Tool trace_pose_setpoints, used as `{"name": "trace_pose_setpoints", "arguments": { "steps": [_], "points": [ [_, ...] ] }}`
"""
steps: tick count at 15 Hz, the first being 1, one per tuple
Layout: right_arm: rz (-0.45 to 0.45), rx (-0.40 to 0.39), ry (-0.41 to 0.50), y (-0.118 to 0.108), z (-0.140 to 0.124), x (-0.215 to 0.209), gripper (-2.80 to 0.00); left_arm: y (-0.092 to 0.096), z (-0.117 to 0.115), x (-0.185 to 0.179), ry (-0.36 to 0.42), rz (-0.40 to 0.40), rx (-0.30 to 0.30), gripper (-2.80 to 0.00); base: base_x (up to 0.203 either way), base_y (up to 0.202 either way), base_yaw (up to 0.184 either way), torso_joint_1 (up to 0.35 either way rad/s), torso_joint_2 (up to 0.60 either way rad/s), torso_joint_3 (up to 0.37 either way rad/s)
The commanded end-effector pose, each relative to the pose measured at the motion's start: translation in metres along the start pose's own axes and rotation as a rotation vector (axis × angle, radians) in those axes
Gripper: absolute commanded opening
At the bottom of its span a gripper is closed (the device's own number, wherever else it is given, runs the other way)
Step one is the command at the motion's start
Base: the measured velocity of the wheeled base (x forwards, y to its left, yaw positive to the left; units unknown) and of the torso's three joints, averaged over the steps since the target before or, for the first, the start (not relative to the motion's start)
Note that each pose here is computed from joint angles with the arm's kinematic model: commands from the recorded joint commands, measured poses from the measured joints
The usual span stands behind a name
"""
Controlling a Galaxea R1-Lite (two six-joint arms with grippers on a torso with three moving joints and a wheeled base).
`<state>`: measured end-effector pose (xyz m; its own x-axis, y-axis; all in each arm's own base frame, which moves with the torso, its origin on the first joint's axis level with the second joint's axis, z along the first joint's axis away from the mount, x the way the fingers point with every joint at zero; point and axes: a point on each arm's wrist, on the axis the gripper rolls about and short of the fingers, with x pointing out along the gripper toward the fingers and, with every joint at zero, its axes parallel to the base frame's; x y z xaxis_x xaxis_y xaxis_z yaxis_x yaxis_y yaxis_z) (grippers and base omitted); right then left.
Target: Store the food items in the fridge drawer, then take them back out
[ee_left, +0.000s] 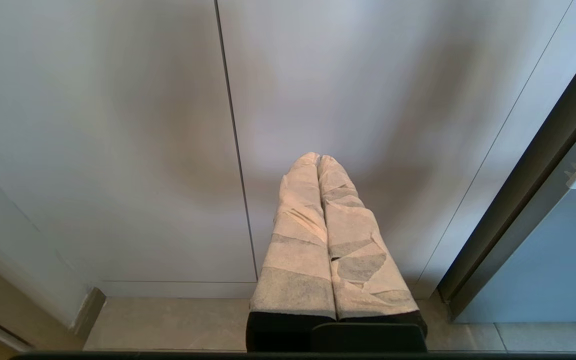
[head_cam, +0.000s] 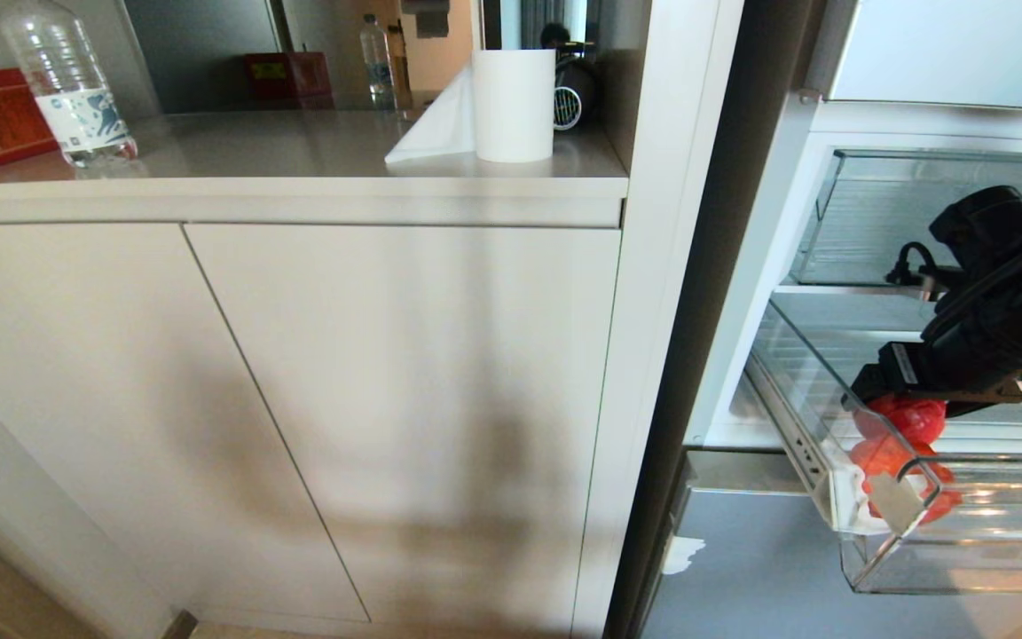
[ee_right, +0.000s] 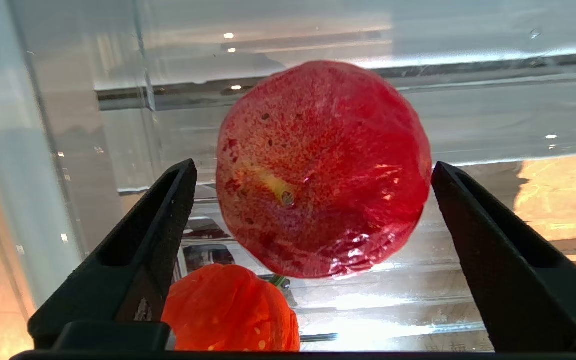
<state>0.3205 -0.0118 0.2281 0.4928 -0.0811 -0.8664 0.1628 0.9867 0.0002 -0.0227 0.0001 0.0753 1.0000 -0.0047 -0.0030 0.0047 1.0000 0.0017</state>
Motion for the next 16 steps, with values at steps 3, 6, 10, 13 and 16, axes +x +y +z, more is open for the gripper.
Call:
{"name": "trace_pose_setpoints", "arguments": {
  "steps": [3, 6, 10, 13, 16],
  "points": [
    [-0.001, 0.000, 0.016, 0.000, -0.004, 0.007, -2.80, 0.000, 0.000, 0.000, 0.000, 0.002, 0.000, -2.80, 0.000, 0.000, 0.000, 0.000, 0.00, 0.000],
    [0.002, 0.003, -0.002, -0.001, -0.005, 0.000, -2.80, 0.000, 0.000, 0.000, 0.000, 0.000, 0.000, -2.80, 0.000, 0.000, 0.000, 0.000, 0.00, 0.000],
    [0.026, 0.000, -0.127, -0.004, -0.020, -0.055, -2.80, 0.000, 0.000, 0.000, 0.000, 0.000, 0.000, -2.80, 0.000, 0.000, 0.000, 0.000, 0.00, 0.000],
    [0.060, -0.020, -0.261, -0.005, -0.051, -0.112, -2.80, 0.000, 0.000, 0.000, 0.000, 0.000, 0.000, -2.80, 0.000, 0.000, 0.000, 0.000, 0.00, 0.000],
    [0.106, -0.039, -0.393, -0.010, -0.098, -0.161, -2.80, 0.000, 0.000, 0.000, 0.000, 0.000, 0.000, -2.80, 0.000, 0.000, 0.000, 0.000, 0.00, 0.000]
  ]
}}
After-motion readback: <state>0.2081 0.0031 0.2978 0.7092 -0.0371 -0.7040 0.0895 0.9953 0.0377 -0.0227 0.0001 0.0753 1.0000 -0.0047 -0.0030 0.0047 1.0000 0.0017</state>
